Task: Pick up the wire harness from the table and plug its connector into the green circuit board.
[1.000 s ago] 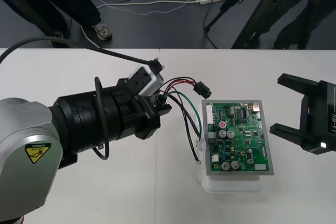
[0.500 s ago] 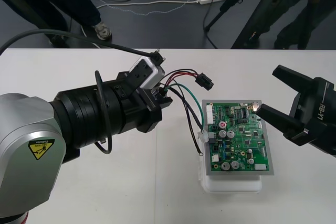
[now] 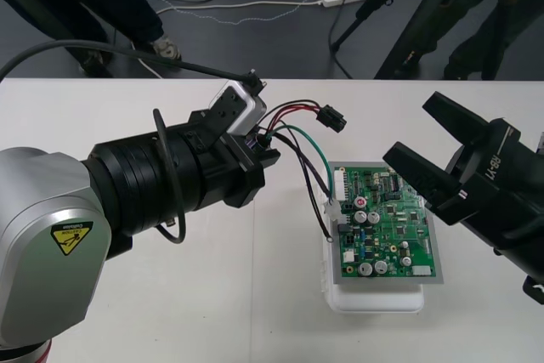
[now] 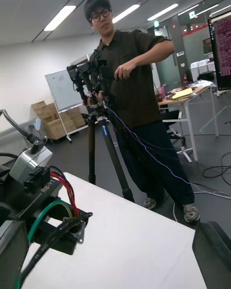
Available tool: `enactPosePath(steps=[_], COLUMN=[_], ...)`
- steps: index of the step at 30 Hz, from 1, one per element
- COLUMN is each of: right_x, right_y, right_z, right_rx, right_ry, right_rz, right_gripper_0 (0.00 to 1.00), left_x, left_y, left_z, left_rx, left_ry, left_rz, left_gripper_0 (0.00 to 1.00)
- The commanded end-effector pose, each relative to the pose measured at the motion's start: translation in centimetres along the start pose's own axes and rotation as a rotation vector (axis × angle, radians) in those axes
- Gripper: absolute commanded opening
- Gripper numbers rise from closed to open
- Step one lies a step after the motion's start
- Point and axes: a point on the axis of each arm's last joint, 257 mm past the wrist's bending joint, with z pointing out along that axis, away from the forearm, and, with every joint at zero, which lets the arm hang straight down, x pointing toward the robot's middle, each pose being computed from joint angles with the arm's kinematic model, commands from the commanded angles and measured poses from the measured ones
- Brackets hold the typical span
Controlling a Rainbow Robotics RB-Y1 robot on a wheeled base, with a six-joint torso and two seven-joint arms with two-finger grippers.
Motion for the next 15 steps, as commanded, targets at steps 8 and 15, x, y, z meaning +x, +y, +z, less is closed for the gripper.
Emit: enactPosePath(steps=[8,15], right_x=[0.1,-0.1], right_y=[4.7,6.5], right_z=[1.9,3.0], right_rx=[-0.072,-0.104], right_ry=[-0.031,-0.055], right_rz=[0.09,0.133], right_gripper_0=[1.0,1.0], left_x=[-3.9,-3.8], left_y=[-0.9,-0.9], left_z=[0.4,0.5], left_rx=[0.003,-0.002], left_ry=[-0.081,-0.077], left_rz=[-0.024,-0.019], left_gripper_0=[0.0,0.0])
